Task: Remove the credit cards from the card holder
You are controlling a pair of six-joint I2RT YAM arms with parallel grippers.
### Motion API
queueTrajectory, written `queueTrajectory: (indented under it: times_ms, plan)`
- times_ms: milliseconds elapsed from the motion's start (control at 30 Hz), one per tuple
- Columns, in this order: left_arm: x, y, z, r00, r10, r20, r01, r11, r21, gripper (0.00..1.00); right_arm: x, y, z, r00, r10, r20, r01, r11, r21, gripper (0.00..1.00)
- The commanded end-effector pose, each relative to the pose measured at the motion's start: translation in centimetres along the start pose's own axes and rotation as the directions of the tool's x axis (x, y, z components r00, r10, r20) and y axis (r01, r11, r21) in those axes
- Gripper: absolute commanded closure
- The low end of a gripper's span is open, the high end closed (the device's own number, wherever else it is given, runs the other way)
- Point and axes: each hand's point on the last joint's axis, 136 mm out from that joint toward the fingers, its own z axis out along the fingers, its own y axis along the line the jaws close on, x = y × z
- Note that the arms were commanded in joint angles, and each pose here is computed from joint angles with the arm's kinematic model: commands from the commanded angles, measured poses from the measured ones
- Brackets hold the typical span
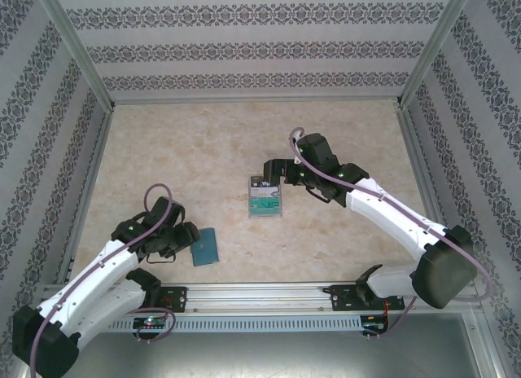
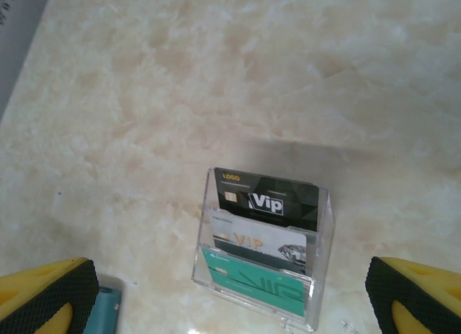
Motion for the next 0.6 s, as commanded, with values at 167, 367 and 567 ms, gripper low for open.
queueTrajectory:
  times_ms: [167,367,567]
  plan:
    - [0.6,-1.5,1.1,0.993,0.117,-0.028,-0.120,0.981,-0.152,0.44,1.1,1.6,-0.2,0.997,-0.074,-0.030,0.073,0.997,-0.020,0.02]
    - [0.3,-3.1,2.7,0.978,0.197,-0.069,-0.207,0.956,-0.206,0.46,1.8,2.3,-0.3,0.996,-0.076,-0.041,0.075,0.997,-0.032,0.02]
    - [1.0,-2.1,4.1,0.965,0.218,-0.143,-0.252,0.924,-0.288,0.52,2.3,2.3,-0.5,0.995,-0.086,-0.050,0.084,0.996,-0.026,0.02]
